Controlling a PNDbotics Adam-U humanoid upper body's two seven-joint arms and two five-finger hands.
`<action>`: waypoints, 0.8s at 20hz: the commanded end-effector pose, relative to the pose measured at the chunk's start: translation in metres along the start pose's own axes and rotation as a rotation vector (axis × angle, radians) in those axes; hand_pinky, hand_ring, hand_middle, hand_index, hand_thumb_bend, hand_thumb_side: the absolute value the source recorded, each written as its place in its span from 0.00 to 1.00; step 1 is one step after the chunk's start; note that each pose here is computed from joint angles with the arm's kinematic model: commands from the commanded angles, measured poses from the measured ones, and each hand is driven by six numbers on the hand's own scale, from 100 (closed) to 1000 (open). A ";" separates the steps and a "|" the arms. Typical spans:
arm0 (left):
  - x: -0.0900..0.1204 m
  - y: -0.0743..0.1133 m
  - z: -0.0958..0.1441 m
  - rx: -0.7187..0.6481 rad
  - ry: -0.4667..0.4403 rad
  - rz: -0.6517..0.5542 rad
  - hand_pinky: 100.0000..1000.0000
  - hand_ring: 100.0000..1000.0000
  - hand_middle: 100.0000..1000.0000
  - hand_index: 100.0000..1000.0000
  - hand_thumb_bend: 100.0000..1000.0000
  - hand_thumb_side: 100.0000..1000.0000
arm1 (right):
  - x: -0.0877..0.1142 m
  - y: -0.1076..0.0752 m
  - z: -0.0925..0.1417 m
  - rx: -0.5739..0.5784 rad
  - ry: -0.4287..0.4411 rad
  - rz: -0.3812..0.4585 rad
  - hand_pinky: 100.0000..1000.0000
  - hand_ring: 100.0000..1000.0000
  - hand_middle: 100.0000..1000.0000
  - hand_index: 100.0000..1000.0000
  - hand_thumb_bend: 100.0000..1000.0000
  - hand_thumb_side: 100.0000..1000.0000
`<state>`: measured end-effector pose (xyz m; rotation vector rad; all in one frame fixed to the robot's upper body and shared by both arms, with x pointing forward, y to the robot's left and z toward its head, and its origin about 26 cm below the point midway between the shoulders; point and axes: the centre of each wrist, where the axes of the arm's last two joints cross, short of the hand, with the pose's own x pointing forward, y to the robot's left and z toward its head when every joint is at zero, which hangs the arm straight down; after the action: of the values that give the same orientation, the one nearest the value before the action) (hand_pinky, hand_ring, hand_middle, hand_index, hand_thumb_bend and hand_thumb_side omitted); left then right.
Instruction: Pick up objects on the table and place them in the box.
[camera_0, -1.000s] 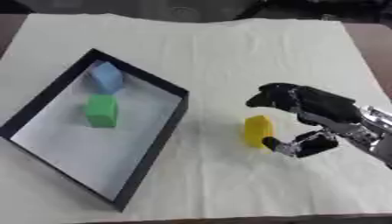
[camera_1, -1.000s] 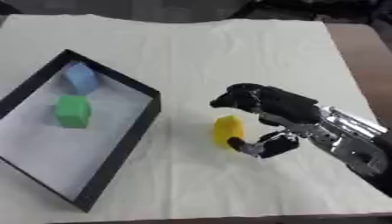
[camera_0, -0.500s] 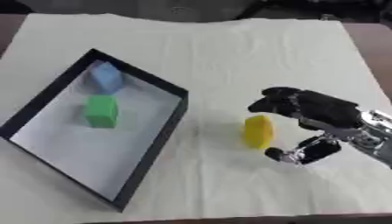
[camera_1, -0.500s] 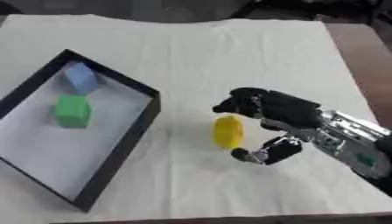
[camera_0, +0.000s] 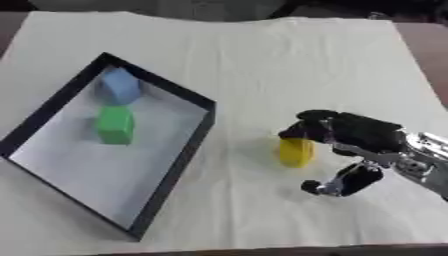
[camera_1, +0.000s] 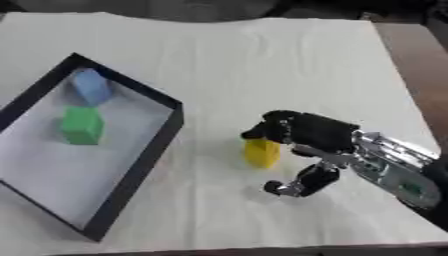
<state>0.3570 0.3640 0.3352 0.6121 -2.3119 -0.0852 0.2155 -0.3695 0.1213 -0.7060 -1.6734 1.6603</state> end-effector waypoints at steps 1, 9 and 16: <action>0.009 0.011 -0.007 0.009 -0.027 -0.037 0.88 0.62 0.78 0.80 0.03 0.56 | -0.006 -0.020 -0.004 -0.088 -0.017 0.024 0.93 0.75 0.76 0.94 0.32 0.22; 0.009 0.011 -0.006 0.006 -0.027 -0.036 0.88 0.62 0.78 0.80 0.03 0.56 | -0.009 -0.026 -0.002 -0.066 0.018 -0.003 0.95 0.77 0.78 0.95 0.28 0.25; 0.006 0.012 -0.006 0.008 -0.019 -0.039 0.88 0.62 0.78 0.80 0.02 0.57 | -0.007 -0.017 0.003 0.069 0.088 -0.063 0.95 0.78 0.78 0.95 0.25 0.32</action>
<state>0.3579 0.3660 0.3323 0.6173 -2.2981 -0.0853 0.2177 -0.3766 0.1295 -0.6629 -1.5641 1.5969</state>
